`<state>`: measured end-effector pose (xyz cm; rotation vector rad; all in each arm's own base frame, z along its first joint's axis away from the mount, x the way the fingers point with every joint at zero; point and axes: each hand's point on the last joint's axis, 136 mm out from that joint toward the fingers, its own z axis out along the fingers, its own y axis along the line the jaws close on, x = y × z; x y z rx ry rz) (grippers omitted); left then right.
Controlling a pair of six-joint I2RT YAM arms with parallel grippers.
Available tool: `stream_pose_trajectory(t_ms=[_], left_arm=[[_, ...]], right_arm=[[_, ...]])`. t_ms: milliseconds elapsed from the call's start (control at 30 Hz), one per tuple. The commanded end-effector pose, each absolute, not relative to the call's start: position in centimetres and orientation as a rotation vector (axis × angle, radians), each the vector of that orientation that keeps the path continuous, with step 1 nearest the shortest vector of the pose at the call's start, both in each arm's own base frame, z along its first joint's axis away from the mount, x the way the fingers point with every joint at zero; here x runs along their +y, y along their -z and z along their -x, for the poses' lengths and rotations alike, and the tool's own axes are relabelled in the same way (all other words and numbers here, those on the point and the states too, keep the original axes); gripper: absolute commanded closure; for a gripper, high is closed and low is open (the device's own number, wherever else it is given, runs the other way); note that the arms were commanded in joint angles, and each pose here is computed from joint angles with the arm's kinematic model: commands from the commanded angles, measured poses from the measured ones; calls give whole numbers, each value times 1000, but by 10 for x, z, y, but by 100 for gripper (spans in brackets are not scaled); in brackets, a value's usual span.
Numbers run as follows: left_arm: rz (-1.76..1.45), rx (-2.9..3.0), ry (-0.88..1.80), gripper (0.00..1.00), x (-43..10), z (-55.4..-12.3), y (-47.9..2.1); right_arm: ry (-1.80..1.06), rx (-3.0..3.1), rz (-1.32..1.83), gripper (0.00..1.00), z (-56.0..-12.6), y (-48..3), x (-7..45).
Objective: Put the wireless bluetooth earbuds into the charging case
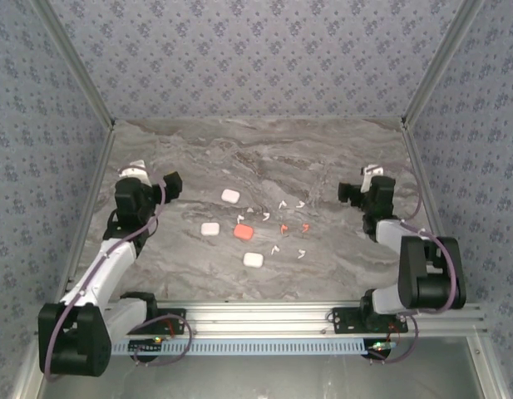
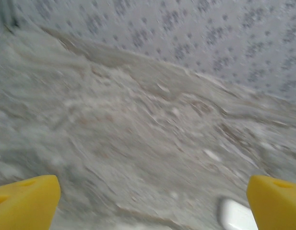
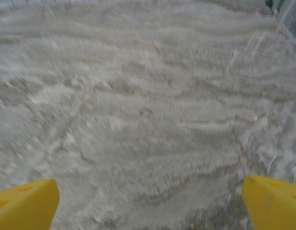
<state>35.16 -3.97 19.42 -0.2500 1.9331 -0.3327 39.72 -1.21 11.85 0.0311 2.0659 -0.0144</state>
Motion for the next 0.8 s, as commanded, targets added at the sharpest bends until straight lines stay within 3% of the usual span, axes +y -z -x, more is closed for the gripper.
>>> stream_pose_trajectory(t_ms=[0, 167, 433, 767], left_arm=[[361, 2040, 528, 1, -63, -327, -166], [399, 2020, 644, 1, -80, -315, -166], [386, 2040, 672, 1, -95, -309, -163], [400, 2044, 647, 1, -92, -306, -160]], right_arm=[[-129, 2208, -31, 0, -378, -134, 15], [-337, 2304, 147, 1, -345, -150, 87], [-519, 2321, 907, 0, -249, -138, 225], [-360, 2145, 1597, 0, -178, -80, 294]])
